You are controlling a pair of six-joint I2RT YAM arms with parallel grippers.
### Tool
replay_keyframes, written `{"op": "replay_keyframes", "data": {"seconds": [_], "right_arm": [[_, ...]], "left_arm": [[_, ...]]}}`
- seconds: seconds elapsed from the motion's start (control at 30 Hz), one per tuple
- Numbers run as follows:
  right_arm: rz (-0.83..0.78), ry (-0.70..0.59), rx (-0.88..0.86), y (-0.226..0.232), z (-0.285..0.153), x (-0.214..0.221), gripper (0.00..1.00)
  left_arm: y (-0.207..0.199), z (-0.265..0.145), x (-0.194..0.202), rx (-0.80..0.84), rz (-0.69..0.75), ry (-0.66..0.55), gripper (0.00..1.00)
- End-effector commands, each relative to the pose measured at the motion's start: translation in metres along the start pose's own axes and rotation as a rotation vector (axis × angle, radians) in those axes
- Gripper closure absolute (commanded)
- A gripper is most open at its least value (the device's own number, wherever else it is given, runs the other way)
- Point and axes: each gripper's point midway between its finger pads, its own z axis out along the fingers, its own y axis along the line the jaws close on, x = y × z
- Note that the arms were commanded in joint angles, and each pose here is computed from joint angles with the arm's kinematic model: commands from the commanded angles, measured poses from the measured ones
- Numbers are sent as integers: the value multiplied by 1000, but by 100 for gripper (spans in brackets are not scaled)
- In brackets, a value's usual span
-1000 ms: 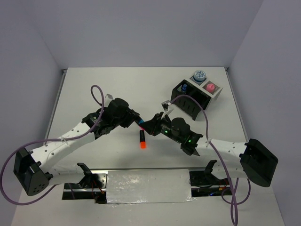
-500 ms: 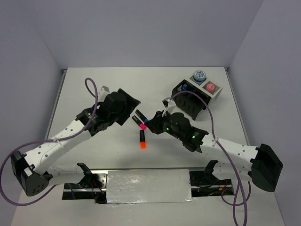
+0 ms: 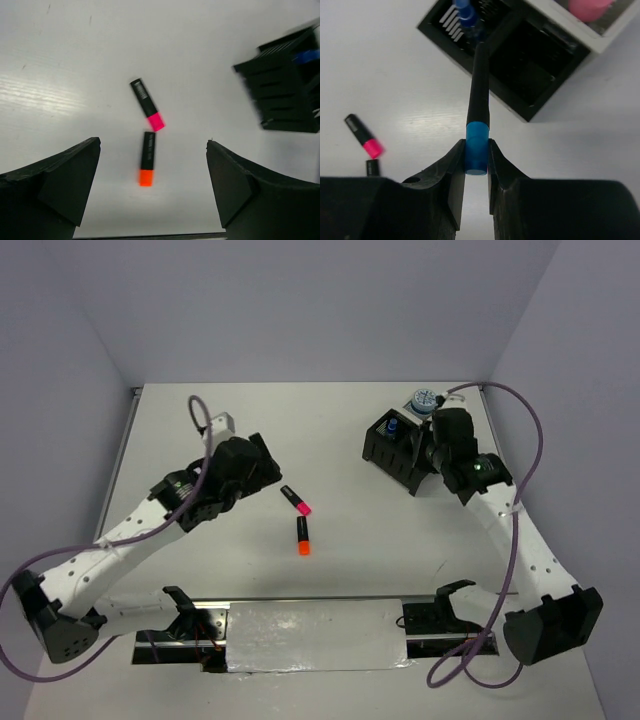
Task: Sort the stationery into containers
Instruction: Place the pen in the storage box, then pick up the pen from the center of the board.
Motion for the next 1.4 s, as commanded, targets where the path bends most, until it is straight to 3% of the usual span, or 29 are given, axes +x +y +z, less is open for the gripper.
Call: {"op": "replay_keyframes", "data": {"seconds": [0.0,0.23,0.4,0.53,0.57,0.63,0.67,0.7,0.73,0.77,0.8,0.97,1.1,1.23,1.37], "right_arm": [[-94,98,97,-32,-1,-5,100],[-112,224,147,-50,41,-4,100],[-97,244,148,-59,59,-6,100],[-93,266,120,-58,68,-3,94],[-95,279,121,-58,70,0,86],[-96,309,124,-59,77,6,78],[-96,311,123,-59,79,6,55],[-93,315,121,-59,81,7,40],[-90,313,122,-59,81,7,32],[-89,304,118,-57,81,4,6],[-84,295,116,-57,79,1,0],[-73,216,88,-48,58,-23,0],[-77,75,11,-24,18,-44,0],[-94,-27,-92,6,-13,-42,0],[-95,-24,-195,27,-27,-13,0]], "left_arm": [[19,16,36,-36,255,122,1],[24,29,78,26,352,241,1],[26,33,96,40,396,282,1],[28,35,109,50,404,309,1],[28,35,112,52,404,315,1],[30,37,119,52,408,329,1],[30,38,121,52,409,332,1],[31,39,125,51,413,340,1],[31,40,128,53,416,348,1],[31,40,131,56,415,353,1],[32,42,133,53,417,357,1],[23,45,150,79,451,390,1],[20,53,166,78,474,421,1],[25,66,181,23,471,451,2],[30,79,191,-52,447,452,3]]}}
